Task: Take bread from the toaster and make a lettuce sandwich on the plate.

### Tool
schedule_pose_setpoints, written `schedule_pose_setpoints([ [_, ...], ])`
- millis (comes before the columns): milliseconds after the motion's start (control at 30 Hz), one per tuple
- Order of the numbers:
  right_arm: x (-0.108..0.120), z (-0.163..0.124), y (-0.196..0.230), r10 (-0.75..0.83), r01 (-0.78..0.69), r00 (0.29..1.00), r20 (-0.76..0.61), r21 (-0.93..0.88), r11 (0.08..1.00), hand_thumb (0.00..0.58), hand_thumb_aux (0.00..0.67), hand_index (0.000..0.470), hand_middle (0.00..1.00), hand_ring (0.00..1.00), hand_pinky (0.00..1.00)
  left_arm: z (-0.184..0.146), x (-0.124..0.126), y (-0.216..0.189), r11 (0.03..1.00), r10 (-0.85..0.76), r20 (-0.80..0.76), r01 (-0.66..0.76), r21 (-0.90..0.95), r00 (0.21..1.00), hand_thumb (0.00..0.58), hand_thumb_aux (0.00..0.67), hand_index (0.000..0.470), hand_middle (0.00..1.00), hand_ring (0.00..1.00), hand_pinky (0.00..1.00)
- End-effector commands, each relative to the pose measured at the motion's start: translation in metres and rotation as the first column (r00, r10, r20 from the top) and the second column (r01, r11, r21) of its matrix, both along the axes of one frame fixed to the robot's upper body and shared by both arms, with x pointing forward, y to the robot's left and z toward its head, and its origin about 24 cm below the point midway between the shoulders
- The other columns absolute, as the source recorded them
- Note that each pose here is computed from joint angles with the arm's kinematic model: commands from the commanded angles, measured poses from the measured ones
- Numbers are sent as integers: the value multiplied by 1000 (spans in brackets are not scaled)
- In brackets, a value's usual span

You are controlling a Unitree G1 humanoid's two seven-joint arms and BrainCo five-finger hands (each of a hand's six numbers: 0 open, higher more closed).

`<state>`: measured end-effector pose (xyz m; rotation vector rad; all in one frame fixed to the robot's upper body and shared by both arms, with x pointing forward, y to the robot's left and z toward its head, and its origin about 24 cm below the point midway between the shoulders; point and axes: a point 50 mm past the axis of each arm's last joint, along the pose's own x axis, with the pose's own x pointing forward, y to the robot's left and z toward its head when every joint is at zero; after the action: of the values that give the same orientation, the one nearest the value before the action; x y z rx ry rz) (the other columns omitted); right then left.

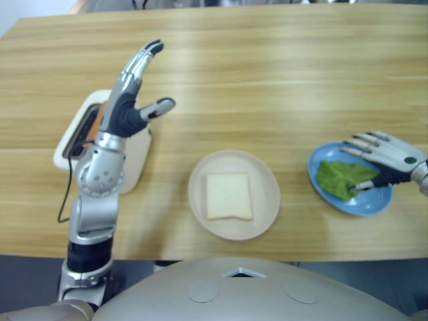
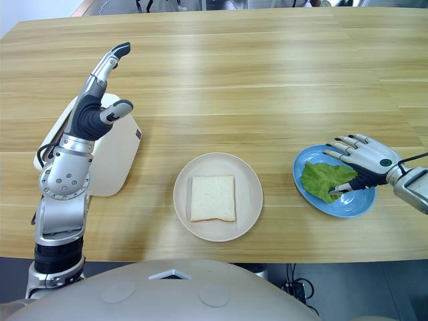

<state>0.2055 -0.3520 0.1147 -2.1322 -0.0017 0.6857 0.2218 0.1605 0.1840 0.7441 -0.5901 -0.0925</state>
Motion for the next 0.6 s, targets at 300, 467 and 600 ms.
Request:
schedule_pose_setpoints([
  [300,11,-10,3,74,-82,994,-81,-106,991,0,0,0,0,0,0,-6,-2,-2,1000,-1,-25,1,-2,1000,0,0,0,0,0,0],
  [467,14,-24,-9,81,-98,990,-117,-146,984,0,0,0,0,0,0,-7,-3,-1,1000,5,-27,-5,-1,1000,0,0,0,0,0,0],
  [600,9,-32,-22,69,-95,986,-153,-167,981,0,0,0,0,0,0,-7,-3,-1,1000,4,-28,-4,0,1000,0,0,0,0,0,0],
])
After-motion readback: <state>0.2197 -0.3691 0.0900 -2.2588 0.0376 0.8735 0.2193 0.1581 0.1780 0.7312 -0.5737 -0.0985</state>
